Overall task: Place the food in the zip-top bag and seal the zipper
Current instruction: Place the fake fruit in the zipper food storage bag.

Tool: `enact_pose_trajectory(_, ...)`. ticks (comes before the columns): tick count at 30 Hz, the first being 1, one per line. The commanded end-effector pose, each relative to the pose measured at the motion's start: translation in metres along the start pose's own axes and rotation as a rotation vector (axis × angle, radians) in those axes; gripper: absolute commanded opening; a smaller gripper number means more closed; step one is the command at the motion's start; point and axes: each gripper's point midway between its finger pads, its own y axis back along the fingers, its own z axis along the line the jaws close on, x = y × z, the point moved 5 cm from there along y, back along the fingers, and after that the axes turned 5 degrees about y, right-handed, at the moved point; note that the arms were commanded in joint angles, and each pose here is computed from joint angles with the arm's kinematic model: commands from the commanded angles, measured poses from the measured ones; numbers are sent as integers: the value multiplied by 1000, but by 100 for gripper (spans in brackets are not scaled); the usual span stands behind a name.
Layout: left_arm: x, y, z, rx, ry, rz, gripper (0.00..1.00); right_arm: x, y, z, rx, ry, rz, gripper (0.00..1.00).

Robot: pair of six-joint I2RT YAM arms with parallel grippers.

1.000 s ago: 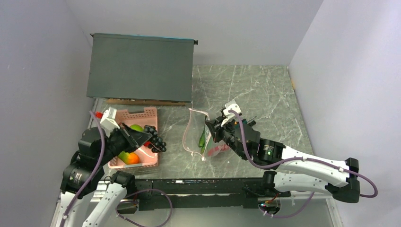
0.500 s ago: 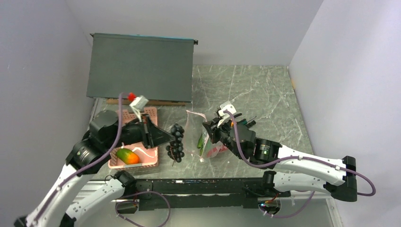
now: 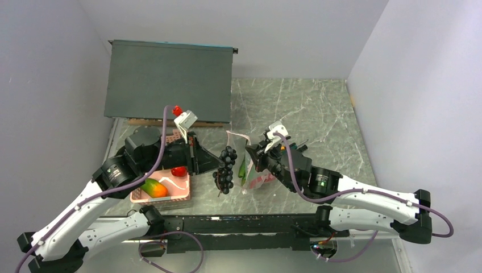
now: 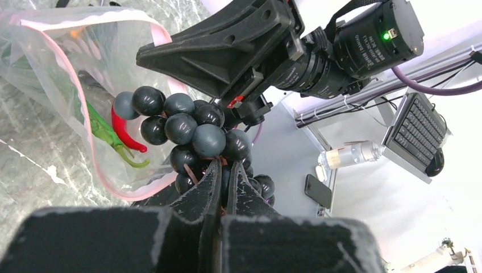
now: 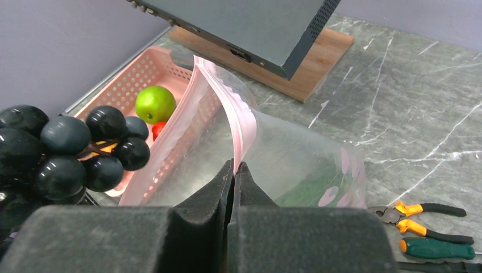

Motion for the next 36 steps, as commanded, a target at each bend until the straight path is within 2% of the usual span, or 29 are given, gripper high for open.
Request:
enact_pose_trajectory(1, -2, -3, -8, 61, -3, -18, 0, -21, 8, 0, -18, -59, -86, 0)
enact_pose_trajectory(8, 1, -24, -12, 90, -8, 99, 0, -20, 10, 5, -68, -62, -86, 0)
enact_pose_trajectory(15, -3, -40, 7, -77, 38, 141, 0, -20, 12, 7, -88, -43, -86, 0)
enact_pose_trajectory(27, -4, -45, 31, -165, 153, 147, 0, -30, 24, 17, -222, -65, -172, 0)
enact_pose_trajectory(36, -8, -55, 51, -224, 237, 129, 0, -30, 23, 17, -216, -59, -166, 0)
